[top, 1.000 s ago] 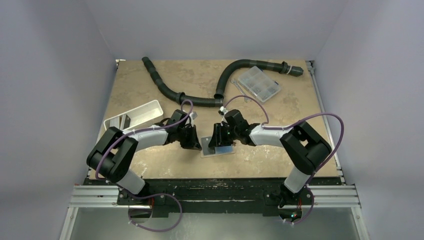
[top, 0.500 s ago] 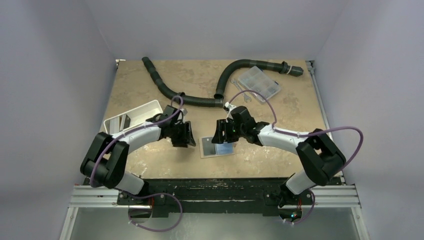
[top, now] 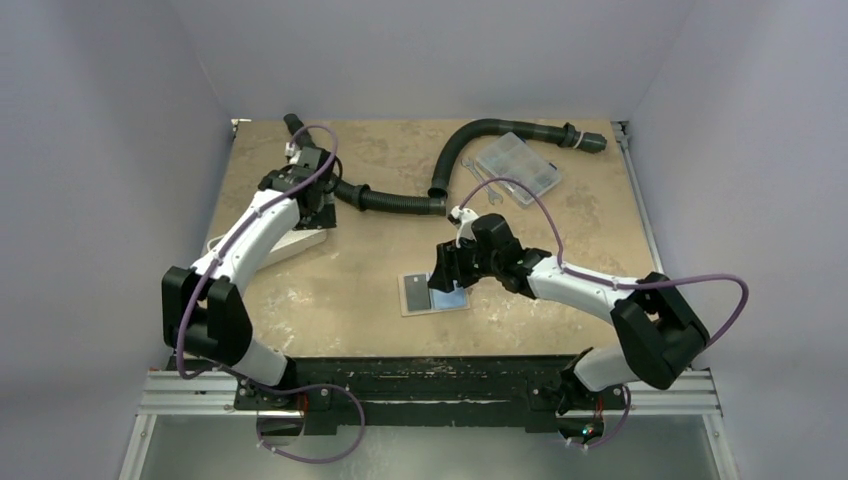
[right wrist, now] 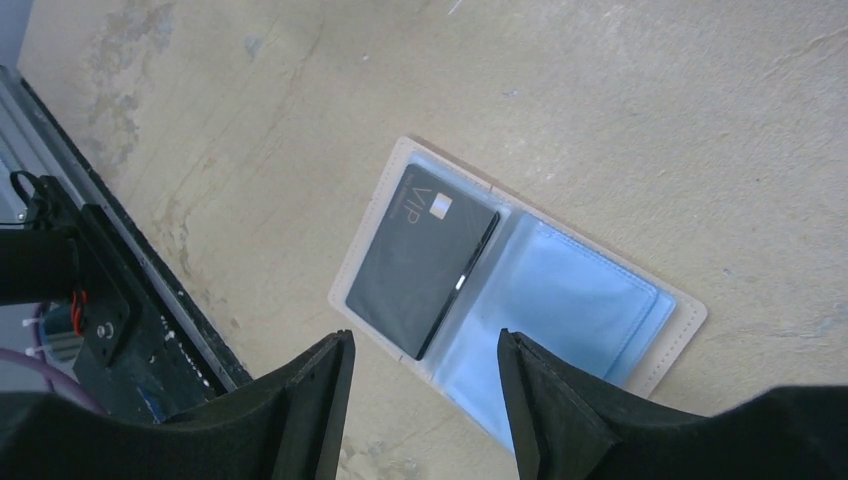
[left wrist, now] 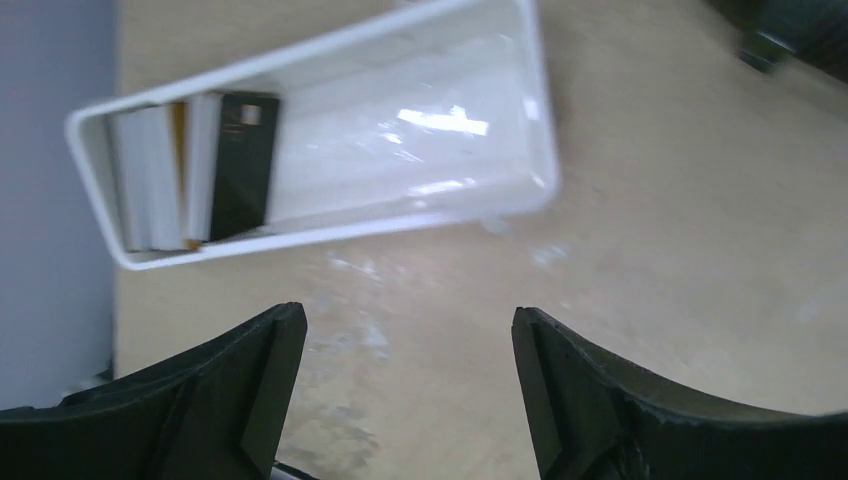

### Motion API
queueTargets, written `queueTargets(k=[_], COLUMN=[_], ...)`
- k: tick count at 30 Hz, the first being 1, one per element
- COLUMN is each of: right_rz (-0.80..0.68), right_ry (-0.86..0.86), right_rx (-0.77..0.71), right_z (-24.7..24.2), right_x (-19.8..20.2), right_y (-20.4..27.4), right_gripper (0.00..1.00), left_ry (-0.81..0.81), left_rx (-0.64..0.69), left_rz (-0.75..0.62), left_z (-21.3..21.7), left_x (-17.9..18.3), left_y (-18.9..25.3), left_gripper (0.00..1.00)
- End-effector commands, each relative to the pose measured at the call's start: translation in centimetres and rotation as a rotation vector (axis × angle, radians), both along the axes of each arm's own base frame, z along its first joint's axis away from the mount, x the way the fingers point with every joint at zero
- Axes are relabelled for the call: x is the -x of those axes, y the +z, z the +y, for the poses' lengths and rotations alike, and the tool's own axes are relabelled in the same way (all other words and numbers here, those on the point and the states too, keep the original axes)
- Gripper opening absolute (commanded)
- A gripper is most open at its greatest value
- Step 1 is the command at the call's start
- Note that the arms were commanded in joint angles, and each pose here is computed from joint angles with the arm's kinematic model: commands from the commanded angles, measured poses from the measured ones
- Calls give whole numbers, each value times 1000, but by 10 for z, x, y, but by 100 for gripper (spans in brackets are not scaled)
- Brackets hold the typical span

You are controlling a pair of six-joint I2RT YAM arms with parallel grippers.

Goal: Put the credit cards into the card holder
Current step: Pick up the credit card from the storage box.

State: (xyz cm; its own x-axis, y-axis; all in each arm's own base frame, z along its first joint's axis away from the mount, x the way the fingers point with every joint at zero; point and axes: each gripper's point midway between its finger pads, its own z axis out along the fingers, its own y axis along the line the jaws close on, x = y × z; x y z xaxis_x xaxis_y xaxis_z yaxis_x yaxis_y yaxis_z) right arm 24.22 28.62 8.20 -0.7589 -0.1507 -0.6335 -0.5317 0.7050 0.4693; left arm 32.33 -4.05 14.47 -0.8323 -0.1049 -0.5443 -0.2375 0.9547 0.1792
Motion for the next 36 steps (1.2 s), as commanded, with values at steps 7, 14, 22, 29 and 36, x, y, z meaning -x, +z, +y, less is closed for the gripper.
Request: queueTargets(k=[7, 14, 22, 29, 36], right_rz=[-79, -119, -121, -119, -118], right_ry=[126, 145, 156, 157, 158], right_rx=[-117, -118, -115, -111, -111], right_z=[18, 24, 29, 29, 30], right_x=[29, 38, 41, 42, 42], right_y=[32, 40, 39, 37, 37], right_gripper=[62, 63, 63, 63, 63], left_ry=[232, 249, 257, 299, 320], left_rx=[-496, -418, -441, -424, -422], left_rz=[170, 206, 290, 309, 321], left_z=[137, 151, 158, 173, 180], left_x=[-18, -38, -34, -21, -13], left_y=[9, -17, -44, -58, -68], left_gripper=[81, 81, 82, 82, 79])
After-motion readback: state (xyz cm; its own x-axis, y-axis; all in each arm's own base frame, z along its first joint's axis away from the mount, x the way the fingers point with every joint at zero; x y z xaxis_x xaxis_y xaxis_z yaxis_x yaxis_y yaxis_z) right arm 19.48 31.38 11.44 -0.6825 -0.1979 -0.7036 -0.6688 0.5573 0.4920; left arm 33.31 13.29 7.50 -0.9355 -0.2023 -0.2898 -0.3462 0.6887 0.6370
